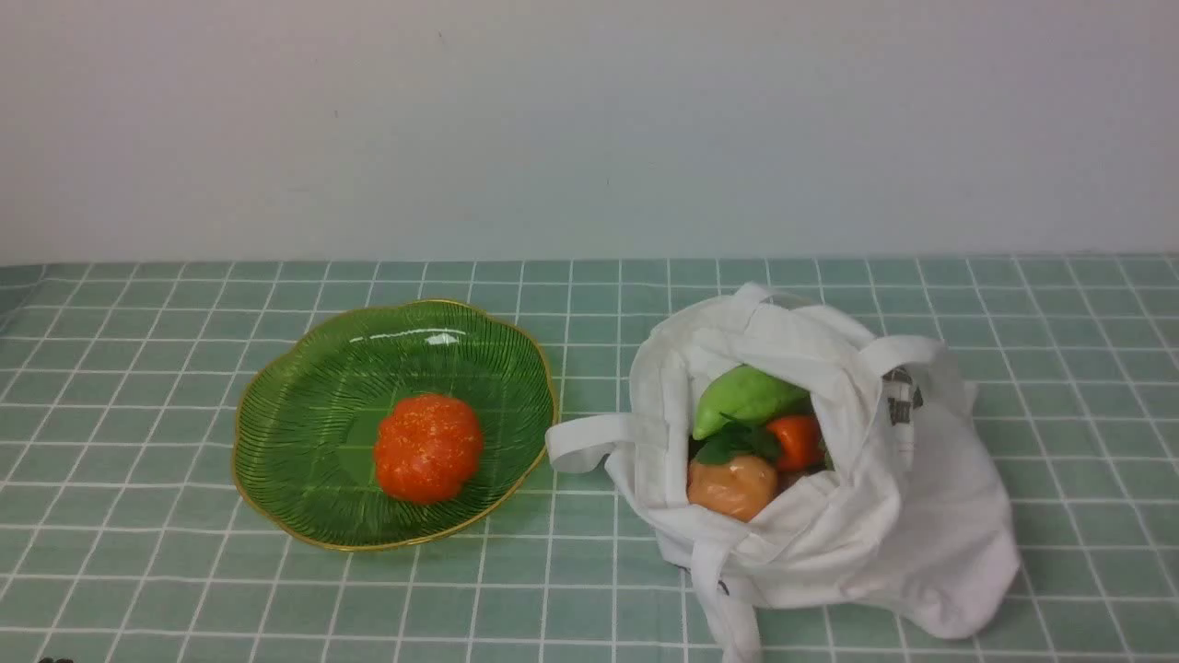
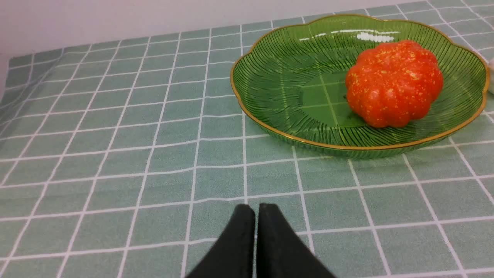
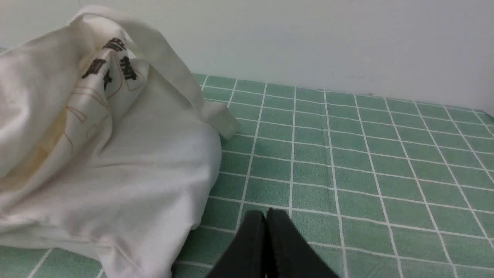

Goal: Take vegetables from cloth bag on blue coffee tablecloth place on plate.
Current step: 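Reach into the bag and grasp the item inside with the right gripper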

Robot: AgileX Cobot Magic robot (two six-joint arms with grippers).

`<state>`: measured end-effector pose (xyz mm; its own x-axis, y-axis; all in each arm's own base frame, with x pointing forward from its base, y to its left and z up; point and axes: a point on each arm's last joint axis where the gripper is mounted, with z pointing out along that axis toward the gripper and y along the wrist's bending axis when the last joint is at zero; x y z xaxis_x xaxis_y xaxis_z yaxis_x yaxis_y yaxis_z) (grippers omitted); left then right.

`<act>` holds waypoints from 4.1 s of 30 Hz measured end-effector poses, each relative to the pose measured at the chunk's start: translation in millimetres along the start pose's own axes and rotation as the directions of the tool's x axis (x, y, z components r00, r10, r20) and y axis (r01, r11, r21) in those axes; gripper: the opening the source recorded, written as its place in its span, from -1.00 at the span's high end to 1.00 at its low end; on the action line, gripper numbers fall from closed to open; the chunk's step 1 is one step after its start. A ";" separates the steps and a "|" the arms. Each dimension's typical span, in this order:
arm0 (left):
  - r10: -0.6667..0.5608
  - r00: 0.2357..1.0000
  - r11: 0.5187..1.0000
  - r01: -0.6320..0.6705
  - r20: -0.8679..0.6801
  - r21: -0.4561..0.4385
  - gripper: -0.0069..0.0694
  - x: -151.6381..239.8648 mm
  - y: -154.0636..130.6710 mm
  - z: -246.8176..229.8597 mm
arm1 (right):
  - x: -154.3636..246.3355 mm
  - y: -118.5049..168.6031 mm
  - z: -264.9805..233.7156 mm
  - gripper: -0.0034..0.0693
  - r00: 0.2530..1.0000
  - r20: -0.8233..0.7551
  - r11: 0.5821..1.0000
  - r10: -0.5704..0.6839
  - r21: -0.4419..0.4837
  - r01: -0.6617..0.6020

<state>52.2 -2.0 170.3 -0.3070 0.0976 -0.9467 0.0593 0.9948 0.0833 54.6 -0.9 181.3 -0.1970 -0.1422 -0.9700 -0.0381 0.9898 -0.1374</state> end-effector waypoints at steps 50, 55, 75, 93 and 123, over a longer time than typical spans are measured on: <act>0.000 1.000 1.000 0.000 0.000 0.000 0.84 0.0 0.0 0.0 | -152.8 -6.0 -22.4 0.95 0.760 0.081 0.742 0.645 -0.302 -0.598; 0.000 1.000 1.000 0.000 0.000 0.000 0.84 0.0 0.0 0.0 | -190.3 20.1 18.5 0.95 0.859 -0.370 0.857 0.354 -0.239 -0.456; 0.000 1.000 1.000 0.000 0.000 0.000 0.84 0.0 0.0 0.0 | -201.3 163.8 211.5 0.95 0.552 -0.821 0.884 -0.145 -0.358 -0.300; 0.000 1.000 1.000 0.000 0.000 0.000 0.84 0.0 0.0 0.0 | -147.6 167.0 288.4 -0.10 0.391 -0.918 0.898 0.073 -0.109 -0.426; 0.000 1.000 1.000 0.000 0.000 0.000 0.84 0.0 0.0 0.0 | -125.9 153.9 292.0 -0.58 0.344 -0.929 0.964 -0.134 -0.203 -0.173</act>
<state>52.2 -2.0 170.3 -0.3070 0.0976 -0.9467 0.0593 0.9948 0.0833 359.6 172.1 223.8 -0.9731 -0.1910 -0.1286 -0.2017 0.9765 0.0761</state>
